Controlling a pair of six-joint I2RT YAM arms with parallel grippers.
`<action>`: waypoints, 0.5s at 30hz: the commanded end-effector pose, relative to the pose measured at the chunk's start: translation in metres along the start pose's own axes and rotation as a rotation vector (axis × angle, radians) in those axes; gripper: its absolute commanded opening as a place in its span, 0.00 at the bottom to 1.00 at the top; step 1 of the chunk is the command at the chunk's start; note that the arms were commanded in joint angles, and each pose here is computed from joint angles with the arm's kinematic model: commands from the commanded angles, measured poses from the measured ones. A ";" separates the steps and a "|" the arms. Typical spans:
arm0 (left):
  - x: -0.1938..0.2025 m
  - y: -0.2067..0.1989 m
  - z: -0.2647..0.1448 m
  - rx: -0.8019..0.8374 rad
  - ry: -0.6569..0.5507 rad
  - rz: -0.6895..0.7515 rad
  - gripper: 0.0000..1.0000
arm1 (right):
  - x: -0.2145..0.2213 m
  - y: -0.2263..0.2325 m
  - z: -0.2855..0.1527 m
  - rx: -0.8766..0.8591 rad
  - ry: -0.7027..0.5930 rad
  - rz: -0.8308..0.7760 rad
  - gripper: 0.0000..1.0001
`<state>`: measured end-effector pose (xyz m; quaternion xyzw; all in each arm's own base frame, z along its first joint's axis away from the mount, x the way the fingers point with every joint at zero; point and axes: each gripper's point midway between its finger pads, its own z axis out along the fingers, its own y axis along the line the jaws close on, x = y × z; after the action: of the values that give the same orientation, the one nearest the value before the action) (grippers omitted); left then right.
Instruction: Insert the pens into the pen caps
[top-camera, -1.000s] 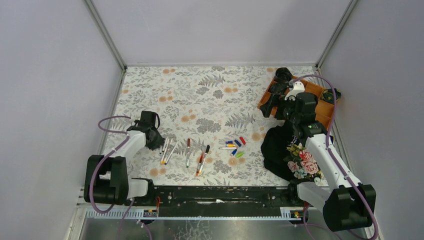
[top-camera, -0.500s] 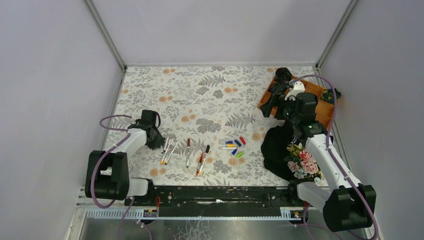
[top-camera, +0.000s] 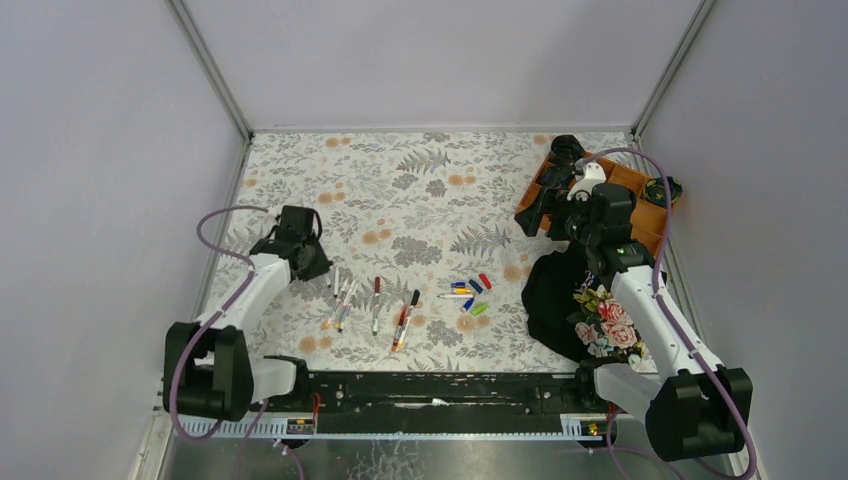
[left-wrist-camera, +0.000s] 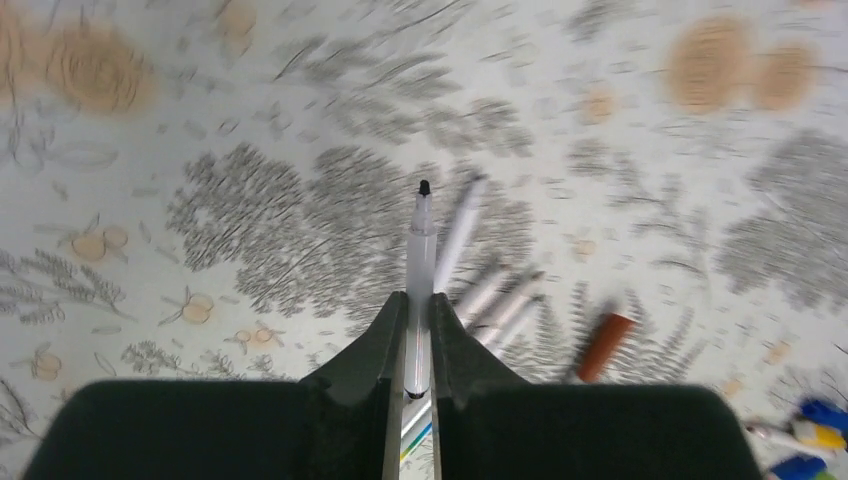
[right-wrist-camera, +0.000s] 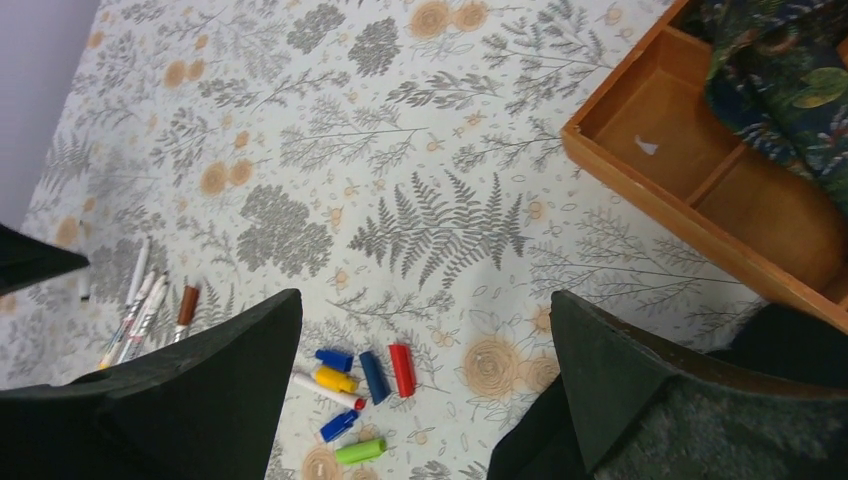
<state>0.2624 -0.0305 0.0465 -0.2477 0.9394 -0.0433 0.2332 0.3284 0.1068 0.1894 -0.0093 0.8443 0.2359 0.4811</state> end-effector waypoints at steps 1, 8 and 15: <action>-0.029 -0.062 -0.042 0.220 -0.144 0.258 0.00 | -0.016 0.031 -0.006 -0.134 0.013 0.032 1.00; 0.038 -0.186 -0.136 0.821 -0.176 0.634 0.00 | 0.005 0.089 -0.019 -0.381 0.182 0.200 0.93; 0.104 -0.215 -0.177 1.081 -0.070 0.734 0.00 | 0.034 0.166 -0.027 -0.590 0.305 0.283 0.88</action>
<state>0.2224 -0.2432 0.1896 0.1833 0.8429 -0.3502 0.3650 0.2680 0.2134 0.2053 -0.0524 0.8343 0.4467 0.3188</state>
